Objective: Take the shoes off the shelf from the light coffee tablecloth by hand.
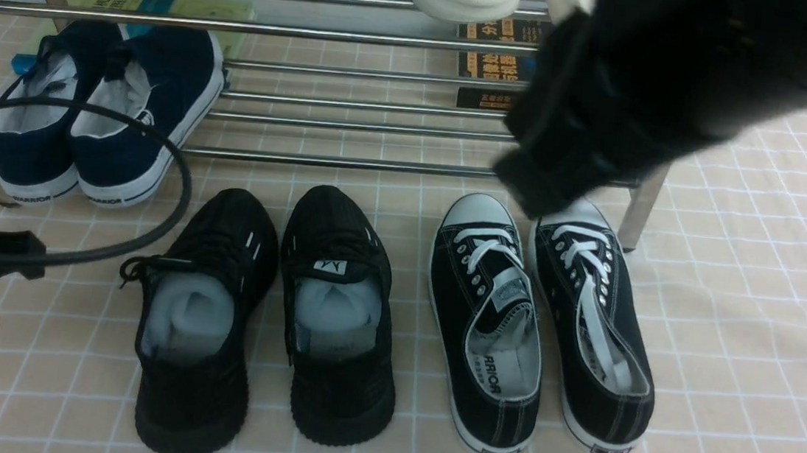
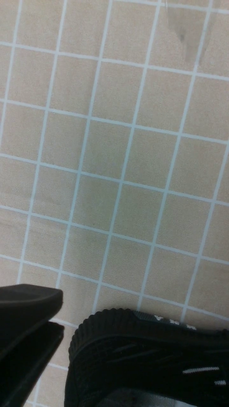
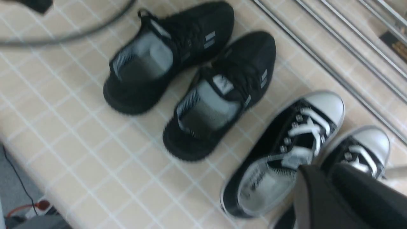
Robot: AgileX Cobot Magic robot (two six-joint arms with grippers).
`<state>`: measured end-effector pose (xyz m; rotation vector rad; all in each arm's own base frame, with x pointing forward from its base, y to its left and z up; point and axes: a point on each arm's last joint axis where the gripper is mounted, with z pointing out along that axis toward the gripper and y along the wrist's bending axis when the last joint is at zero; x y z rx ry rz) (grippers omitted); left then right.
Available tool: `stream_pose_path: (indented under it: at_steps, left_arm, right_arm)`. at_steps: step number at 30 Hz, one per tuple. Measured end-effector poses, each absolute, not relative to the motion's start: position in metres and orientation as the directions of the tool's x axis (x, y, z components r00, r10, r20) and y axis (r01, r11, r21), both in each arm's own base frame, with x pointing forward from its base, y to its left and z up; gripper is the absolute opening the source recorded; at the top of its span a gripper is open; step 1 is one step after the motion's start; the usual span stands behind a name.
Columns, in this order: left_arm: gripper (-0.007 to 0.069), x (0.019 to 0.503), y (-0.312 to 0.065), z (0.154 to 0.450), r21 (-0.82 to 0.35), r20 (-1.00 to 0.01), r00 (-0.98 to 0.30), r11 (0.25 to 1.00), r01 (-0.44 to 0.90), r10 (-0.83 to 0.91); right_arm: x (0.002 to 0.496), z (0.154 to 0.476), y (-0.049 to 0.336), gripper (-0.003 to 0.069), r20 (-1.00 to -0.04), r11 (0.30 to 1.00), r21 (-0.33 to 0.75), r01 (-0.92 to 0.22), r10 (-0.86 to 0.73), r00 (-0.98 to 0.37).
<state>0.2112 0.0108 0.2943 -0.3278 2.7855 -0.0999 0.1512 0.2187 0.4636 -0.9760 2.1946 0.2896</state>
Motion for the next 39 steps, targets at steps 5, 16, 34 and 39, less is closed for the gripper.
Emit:
stream_pose_path:
  at_steps: [5,16,34,39]
  left_arm:
    - [0.0108,0.211,0.011,0.294,-0.107,-0.320,-0.917,0.971,-0.214,-0.237]
    - [0.0118,0.211,0.011,0.294,-0.107,-0.320,-0.917,0.971,-0.213,-0.237]
    - [0.0134,0.211,0.020,0.294,0.008,-0.336,-0.924,0.981,-0.195,-0.181]
    - [0.0139,0.211,0.022,0.294,0.027,-0.340,-0.925,0.981,-0.192,-0.172]
  right_arm:
    - [0.109,0.451,0.150,-0.0015,-0.691,0.694,-0.044,-0.718,-0.540,-0.480]
    - [0.070,0.333,0.112,-0.0015,-0.833,0.606,0.128,-0.785,-0.364,-0.416]
    - [0.071,0.311,0.117,-0.0015,-0.888,0.581,0.148,-0.800,-0.279,-0.366]
    - [0.071,0.311,0.117,-0.0015,-0.888,0.581,0.149,-0.800,-0.278,-0.367]
